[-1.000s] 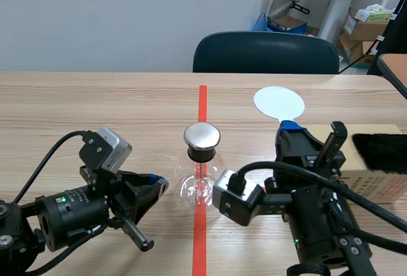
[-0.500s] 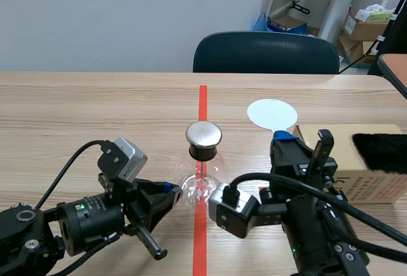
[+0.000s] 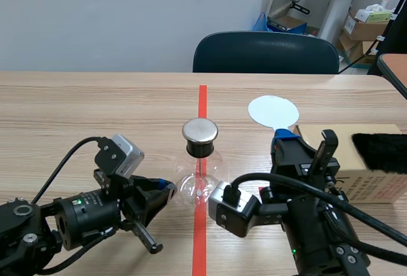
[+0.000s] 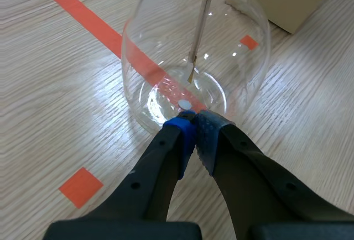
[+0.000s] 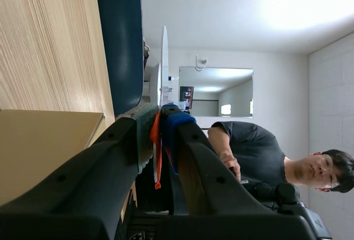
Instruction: Do the electroscope experiment
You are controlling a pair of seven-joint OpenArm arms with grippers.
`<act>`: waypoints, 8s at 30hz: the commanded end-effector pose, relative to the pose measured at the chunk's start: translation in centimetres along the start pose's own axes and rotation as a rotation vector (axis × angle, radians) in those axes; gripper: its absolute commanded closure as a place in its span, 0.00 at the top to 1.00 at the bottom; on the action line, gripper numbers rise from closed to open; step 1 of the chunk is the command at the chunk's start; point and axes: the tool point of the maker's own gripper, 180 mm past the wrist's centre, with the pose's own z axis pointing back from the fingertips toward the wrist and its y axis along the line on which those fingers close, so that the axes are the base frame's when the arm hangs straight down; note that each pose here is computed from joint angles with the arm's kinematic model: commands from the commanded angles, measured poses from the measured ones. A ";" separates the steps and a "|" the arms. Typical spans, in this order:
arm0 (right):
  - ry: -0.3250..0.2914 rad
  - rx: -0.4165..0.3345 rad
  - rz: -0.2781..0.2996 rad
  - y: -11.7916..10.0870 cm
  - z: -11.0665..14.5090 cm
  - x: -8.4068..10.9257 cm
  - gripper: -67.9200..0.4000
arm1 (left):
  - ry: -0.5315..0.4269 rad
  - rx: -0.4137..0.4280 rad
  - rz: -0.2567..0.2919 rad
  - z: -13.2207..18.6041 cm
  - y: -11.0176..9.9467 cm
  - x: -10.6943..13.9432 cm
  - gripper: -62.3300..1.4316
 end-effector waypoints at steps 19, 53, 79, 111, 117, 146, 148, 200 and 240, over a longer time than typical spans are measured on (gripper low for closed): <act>0.003 -0.024 0.001 -0.7 -0.4 -0.1 0.02 | -0.054 0.029 0.050 1.6 1.0 0.2 0.06; 0.009 -0.025 0.006 -0.7 -0.4 -0.3 0.02 | -0.049 0.025 0.036 1.5 0.9 0.1 0.07; 0.003 -0.029 0.018 -0.8 -0.3 -0.2 0.02 | -0.052 0.025 0.035 1.4 0.7 0.2 0.07; 0.002 -0.028 0.018 -0.7 -0.3 -0.1 0.02 | -0.044 0.044 -0.055 1.4 1.1 0.1 0.06; 0.001 -0.028 0.018 -0.7 -0.3 -0.1 0.02 | -0.054 0.043 -0.059 1.4 1.0 0.3 0.06; -0.160 -0.018 0.023 -0.6 0.6 2.7 0.02 | -0.052 0.045 -0.093 1.4 1.1 0.2 0.07; -0.181 -0.020 0.023 -0.7 0.6 3.1 0.02 | -0.051 0.045 -0.093 1.4 1.1 0.2 0.07; -0.402 -0.043 0.017 -1.3 1.8 7.0 0.02 | -0.046 0.045 -0.093 1.4 1.1 0.2 0.07; 0.195 -0.046 0.004 -1.4 0.7 -3.5 0.02 | -0.045 0.043 -0.092 1.4 1.0 0.1 0.07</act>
